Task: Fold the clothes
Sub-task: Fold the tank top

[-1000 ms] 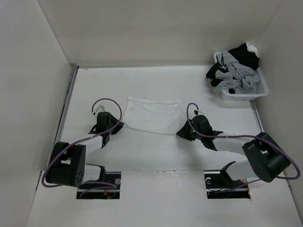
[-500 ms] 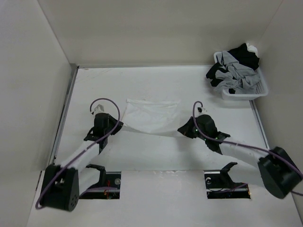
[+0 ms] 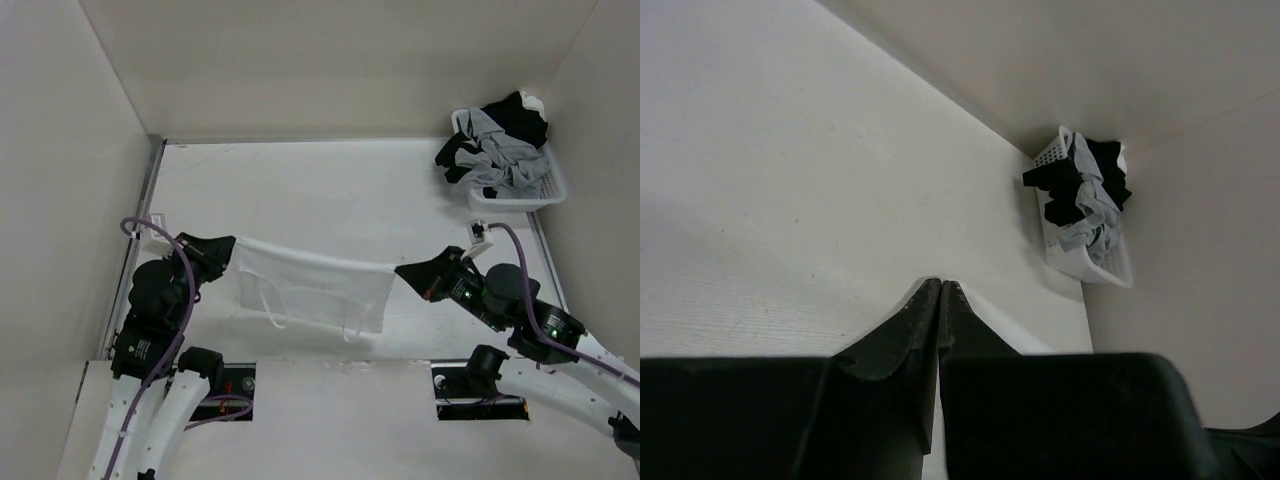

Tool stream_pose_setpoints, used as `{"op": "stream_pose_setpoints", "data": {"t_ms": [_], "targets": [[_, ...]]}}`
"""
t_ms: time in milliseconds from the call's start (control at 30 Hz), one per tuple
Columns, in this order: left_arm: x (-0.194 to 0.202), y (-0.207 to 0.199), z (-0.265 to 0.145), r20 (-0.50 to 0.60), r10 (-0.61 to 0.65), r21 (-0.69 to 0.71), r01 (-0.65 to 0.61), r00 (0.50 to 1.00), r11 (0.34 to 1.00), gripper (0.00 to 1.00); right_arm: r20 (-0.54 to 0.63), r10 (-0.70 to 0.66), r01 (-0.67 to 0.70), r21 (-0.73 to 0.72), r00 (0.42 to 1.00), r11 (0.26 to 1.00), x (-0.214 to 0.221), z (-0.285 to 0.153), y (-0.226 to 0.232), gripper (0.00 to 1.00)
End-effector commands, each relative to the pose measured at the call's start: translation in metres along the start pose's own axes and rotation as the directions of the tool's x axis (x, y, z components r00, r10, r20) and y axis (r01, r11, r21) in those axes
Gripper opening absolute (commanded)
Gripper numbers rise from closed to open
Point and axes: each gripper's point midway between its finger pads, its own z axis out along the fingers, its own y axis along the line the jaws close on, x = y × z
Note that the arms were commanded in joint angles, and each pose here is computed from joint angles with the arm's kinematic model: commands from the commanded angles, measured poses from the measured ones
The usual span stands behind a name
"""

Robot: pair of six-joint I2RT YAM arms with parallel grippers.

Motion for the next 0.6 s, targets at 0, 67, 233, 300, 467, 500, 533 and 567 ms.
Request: {"op": "stream_pose_setpoints", "data": {"t_ms": [0, 67, 233, 300, 467, 500, 533, 567], "targets": [[0.027, 0.027, 0.013, -0.111, 0.009, -0.109, -0.022, 0.994, 0.994, 0.0, -0.032, -0.077, 0.082, 0.167, 0.996, 0.983, 0.006, 0.009, -0.033, 0.0], [0.038, 0.037, 0.037, -0.145, 0.007, -0.127, -0.025, 0.989, 0.992, 0.0, -0.036, -0.101, 0.106, 0.198, 0.994, 0.975, 0.004, 0.028, -0.044, 0.0], [0.056, 0.062, 0.102, -0.179, -0.039, -0.181, 0.006, 0.983, 0.983, 0.0, -0.051, -0.072, 0.082, 0.235, 0.996, 0.968, -0.013, 0.086, -0.086, 0.0], [0.057, 0.069, 0.13, -0.178, -0.055, -0.202, 0.019, 0.982, 0.979, 0.0, -0.056, -0.05, 0.063, 0.256, 0.997, 0.965, -0.024, 0.111, -0.109, 0.0], [0.047, 0.066, 0.198, -0.148, -0.09, -0.216, 0.056, 0.985, 0.975, 0.01, -0.053, 0.0, 0.017, 0.332, 0.999, 0.943, -0.06, 0.167, -0.163, 0.0], [0.045, 0.067, 0.208, -0.143, -0.087, -0.223, 0.054, 0.986, 0.973, 0.01, -0.054, 0.007, 0.012, 0.339, 0.999, 0.941, -0.064, 0.175, -0.169, 0.0], [0.046, 0.067, 0.217, -0.145, -0.084, -0.227, 0.05, 0.986, 0.973, 0.01, -0.054, 0.012, 0.007, 0.345, 0.998, 0.939, -0.067, 0.18, -0.173, 0.0], [0.046, 0.069, 0.224, -0.148, -0.087, -0.232, 0.051, 0.985, 0.971, 0.01, -0.048, 0.017, 0.001, 0.351, 0.999, 0.937, -0.069, 0.183, -0.177, 0.0]]}}
